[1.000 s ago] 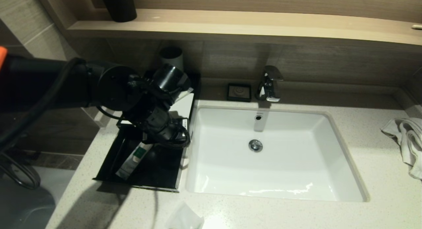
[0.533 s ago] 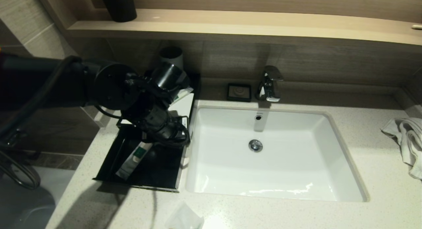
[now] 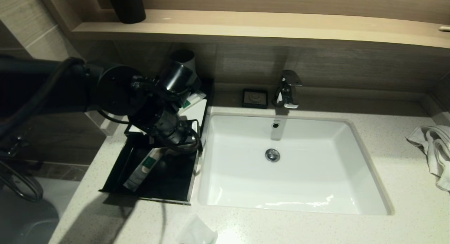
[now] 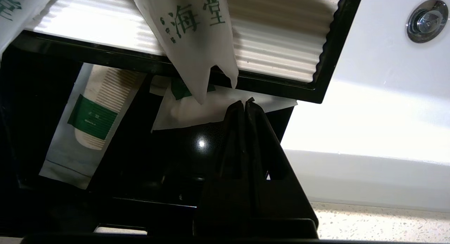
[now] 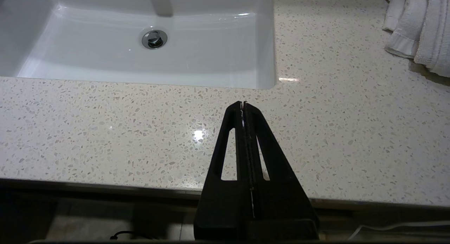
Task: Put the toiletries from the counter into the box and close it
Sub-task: Place the bathroom toiletry into the drawer
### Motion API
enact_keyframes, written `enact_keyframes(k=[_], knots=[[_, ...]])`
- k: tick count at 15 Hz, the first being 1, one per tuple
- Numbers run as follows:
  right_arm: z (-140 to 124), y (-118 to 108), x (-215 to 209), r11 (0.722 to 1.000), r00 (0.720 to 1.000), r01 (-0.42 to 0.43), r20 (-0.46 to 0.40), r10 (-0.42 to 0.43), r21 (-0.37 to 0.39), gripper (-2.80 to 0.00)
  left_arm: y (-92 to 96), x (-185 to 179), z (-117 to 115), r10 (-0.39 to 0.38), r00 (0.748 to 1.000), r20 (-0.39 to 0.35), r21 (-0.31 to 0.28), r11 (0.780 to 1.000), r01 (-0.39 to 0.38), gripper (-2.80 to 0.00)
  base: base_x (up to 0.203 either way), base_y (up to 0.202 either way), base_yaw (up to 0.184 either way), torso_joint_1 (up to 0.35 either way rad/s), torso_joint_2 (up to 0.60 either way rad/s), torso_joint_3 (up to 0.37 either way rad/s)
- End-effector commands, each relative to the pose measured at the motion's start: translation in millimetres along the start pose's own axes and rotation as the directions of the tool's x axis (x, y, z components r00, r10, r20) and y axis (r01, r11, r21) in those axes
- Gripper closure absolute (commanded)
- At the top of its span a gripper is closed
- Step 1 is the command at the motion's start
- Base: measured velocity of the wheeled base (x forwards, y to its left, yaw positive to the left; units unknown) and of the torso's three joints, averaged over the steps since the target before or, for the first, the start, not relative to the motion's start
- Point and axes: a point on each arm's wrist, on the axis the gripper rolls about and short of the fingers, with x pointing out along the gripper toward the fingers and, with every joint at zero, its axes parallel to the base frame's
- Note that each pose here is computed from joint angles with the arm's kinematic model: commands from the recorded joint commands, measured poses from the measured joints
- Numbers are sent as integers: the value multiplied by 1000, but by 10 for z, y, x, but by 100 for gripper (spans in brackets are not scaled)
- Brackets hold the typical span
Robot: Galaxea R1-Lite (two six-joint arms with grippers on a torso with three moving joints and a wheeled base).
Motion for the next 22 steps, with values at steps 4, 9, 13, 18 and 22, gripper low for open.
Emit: enact_keyframes(k=[4,9,13,18,22], knots=[[0,0,0,1000,1000,-1,0,1,1,0,7,83,-34,17,1000,-24,2,1000,-17,0,0,0,0,0,0,0],[0,0,0,1000,1000,-1,0,1,1,0,25,107,-90,26,999,-46,10,1000,-26,0,0,0,0,0,0,0],[0,0,0,1000,1000,-1,0,1,1,0,37,134,-135,36,997,-64,16,999,-35,0,0,0,0,0,0,0],[-1,0,0,1000,1000,-1,-1,1,1,0,12,181,-117,26,999,-48,11,1000,-25,0,0,0,0,0,0,0],[0,0,0,1000,1000,0,0,0,0,0,5,22,-59,-10,1000,6,-4,1000,10,0,0,0,0,0,0,0]])
